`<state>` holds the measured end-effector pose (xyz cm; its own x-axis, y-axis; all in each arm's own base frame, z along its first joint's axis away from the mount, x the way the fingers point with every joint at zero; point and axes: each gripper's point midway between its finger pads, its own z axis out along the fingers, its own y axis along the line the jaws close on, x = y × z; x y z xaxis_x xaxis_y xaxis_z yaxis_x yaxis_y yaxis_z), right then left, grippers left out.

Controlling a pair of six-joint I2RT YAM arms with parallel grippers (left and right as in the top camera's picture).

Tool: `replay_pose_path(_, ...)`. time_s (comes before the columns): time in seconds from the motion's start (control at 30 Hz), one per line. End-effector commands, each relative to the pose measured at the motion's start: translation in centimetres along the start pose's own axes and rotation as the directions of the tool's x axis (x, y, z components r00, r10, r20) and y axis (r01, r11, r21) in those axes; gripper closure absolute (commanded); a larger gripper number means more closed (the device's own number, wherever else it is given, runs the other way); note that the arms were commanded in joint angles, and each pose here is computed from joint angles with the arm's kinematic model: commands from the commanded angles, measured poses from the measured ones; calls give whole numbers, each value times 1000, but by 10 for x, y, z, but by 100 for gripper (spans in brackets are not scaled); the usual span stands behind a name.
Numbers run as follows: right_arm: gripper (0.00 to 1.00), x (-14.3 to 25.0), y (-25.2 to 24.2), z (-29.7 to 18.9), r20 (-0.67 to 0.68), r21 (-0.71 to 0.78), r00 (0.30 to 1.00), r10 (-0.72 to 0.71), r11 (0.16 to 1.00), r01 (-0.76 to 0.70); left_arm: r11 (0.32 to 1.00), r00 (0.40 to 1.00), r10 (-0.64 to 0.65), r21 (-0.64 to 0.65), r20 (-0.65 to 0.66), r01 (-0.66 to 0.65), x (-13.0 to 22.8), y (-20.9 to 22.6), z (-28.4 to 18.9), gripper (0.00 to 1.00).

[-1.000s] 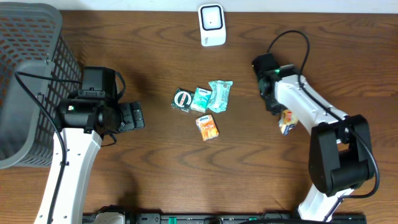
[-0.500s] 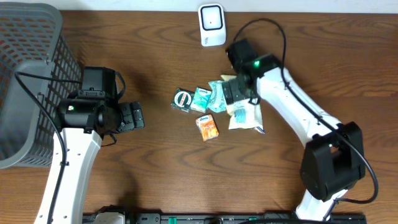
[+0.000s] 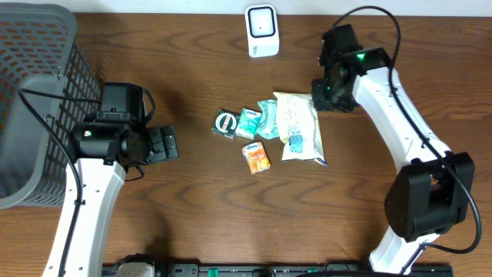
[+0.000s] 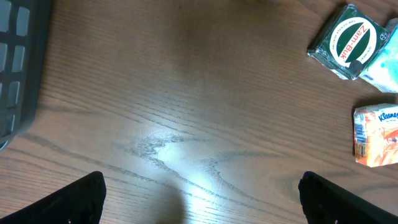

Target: Scan the item barcode

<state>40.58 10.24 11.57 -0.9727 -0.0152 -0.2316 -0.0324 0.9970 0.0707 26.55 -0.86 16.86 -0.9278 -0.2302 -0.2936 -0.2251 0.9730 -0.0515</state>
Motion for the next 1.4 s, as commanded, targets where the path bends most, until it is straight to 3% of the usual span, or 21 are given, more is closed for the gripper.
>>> replay_pose_path(0.0,82,13,25,7,-42,-147,999,-11,989,5,1000,1000,-9,-7,-9,9,2,0,2,2)
replay_pose_path(0.33,78,49,32,68,-52,-148,997,-52,988,44,1000,1000,-9,-7,-8,9,2,0,2,2)
replay_pose_path(0.4,87,55,15,77,-61,-69,997,-43,997,39,1000,1000,-9,-7,-8,9,2,0,2,2)
replay_pose_path(0.57,88,57,-31,74,-66,136,997,44,990,-35,1000,1000,-9,-7,-9,9,2,0,2,2)
replay_pose_path(0.83,87,52,-52,52,-81,181,992,97,980,-81,1000,1000,-9,-7,-9,9,2,0,2,2)
replay_pose_path(1.03,67,45,-34,40,-83,120,995,55,992,-45,1000,1000,-9,-7,-9,9,2,0,2,2)
replay_pose_path(1.27,58,36,-27,23,-69,107,997,40,994,-32,1000,1000,-9,-7,-9,9,2,0,2,2)
replay_pose_path(1.37,42,30,-25,10,-55,102,998,39,994,-34,1000,1000,-9,-7,-9,9,2,0,2,2)
